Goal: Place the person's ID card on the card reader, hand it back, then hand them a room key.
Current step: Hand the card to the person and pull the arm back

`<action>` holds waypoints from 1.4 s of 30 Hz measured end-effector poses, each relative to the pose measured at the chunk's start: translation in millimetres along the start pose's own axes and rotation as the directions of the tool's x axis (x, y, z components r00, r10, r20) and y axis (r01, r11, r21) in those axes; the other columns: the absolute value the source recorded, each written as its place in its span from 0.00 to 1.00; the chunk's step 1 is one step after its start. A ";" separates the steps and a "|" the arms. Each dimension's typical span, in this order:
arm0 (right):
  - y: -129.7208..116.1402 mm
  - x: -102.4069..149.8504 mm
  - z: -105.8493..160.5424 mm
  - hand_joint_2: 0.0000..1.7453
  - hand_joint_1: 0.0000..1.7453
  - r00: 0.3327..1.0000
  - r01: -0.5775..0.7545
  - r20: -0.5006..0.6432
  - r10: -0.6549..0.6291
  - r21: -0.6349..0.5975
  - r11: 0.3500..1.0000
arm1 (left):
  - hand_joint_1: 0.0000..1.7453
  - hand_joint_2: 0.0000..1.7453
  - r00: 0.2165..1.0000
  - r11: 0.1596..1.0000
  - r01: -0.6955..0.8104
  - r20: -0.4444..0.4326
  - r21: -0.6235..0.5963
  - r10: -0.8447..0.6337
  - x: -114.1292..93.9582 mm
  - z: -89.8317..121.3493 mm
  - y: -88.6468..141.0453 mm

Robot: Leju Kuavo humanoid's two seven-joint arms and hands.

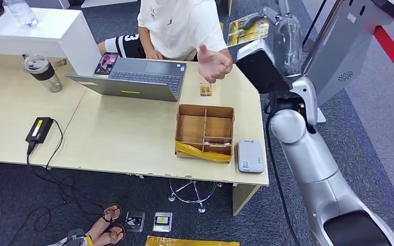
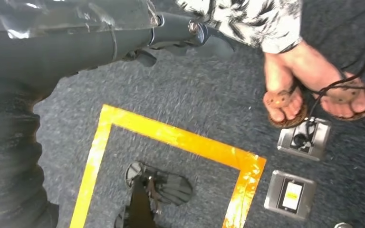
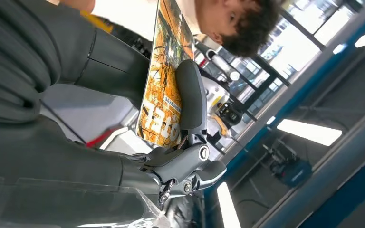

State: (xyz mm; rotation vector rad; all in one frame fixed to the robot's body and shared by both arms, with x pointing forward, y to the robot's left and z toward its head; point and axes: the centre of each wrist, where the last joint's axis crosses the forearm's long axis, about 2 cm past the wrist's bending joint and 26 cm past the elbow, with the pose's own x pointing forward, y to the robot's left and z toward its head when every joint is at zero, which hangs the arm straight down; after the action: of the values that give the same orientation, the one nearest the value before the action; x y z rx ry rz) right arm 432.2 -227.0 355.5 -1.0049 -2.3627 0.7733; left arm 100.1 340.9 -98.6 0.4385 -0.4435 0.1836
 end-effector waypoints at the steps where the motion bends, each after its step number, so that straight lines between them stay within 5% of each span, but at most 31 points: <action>1: 4.7 1.0 -4.7 1.00 1.00 1.000 -0.030 0.006 0.030 0.033 0.999 | 0.00 1.00 1.000 1.000 0.004 0.007 -0.001 -0.004 0.2 -0.2 0.4; 14: 57.7 -13.7 -15.8 1.00 1.00 0.944 -0.293 -0.045 0.326 0.341 0.893 | 0.00 1.00 0.998 0.998 -0.061 -0.014 0.032 0.062 1.7 -0.6 0.6; 18: 65.0 -21.4 -8.0 1.00 0.00 0.918 -0.342 -0.062 0.392 0.381 0.859 | 0.00 1.00 0.997 0.997 -0.068 -0.025 0.032 0.069 4.2 -1.0 0.1; 29: 77.9 -35.3 14.8 1.00 0.00 0.886 -0.371 -0.081 0.456 0.463 0.805 | 0.00 1.00 0.998 0.998 -0.063 -0.029 0.025 0.063 17.8 -3.5 -2.0; 38: 73.6 -40.1 17.5 1.00 0.00 0.914 -0.316 -0.135 0.383 0.357 0.879 | 0.00 1.00 0.997 0.997 -0.069 -0.032 0.026 0.069 19.5 -4.0 -1.6; 42: 69.7 -33.5 25.9 1.00 0.00 0.937 -0.120 -0.272 0.218 0.336 0.934 | 0.00 1.00 0.996 0.996 -0.077 -0.039 0.035 0.078 14.6 -3.8 1.0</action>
State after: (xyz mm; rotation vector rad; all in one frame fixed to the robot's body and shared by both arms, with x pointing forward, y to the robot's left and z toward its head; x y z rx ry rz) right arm 472.5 -220.3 285.0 -1.1100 -1.8365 0.9489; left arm 114.3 344.6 -94.7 0.4498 -0.4189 0.2750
